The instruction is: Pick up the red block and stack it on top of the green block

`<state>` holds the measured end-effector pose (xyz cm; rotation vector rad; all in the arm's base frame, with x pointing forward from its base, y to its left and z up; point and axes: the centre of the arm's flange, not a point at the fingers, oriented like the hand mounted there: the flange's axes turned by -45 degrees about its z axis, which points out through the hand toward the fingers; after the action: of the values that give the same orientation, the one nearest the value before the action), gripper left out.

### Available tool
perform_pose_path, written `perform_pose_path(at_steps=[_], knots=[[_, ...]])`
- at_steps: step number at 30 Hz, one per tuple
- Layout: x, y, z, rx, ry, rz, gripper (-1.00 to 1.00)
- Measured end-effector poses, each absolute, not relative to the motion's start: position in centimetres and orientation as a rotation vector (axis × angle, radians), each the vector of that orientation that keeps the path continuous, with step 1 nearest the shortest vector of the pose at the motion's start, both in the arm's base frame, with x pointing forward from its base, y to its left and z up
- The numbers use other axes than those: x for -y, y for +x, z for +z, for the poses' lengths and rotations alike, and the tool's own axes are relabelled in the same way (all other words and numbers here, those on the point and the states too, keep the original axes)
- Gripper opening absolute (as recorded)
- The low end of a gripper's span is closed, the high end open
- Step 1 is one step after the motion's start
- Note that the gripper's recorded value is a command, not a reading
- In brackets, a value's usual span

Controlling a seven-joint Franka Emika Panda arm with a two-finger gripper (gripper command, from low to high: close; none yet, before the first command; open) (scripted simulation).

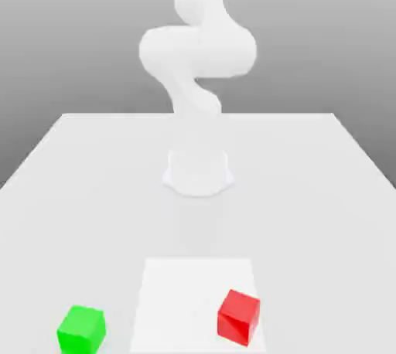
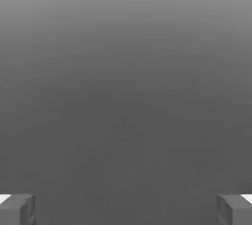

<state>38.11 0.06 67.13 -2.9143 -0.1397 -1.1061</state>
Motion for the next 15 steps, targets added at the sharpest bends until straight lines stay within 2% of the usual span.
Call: perform_pose_path(at_steps=[7, 15], knots=[[-1.9, 45.6, 54.3, 0.587, -2.930, -0.788, 0.00], [-4.9, 48.7, 38.6, 1.067, -2.865, -0.443, 0.00]])
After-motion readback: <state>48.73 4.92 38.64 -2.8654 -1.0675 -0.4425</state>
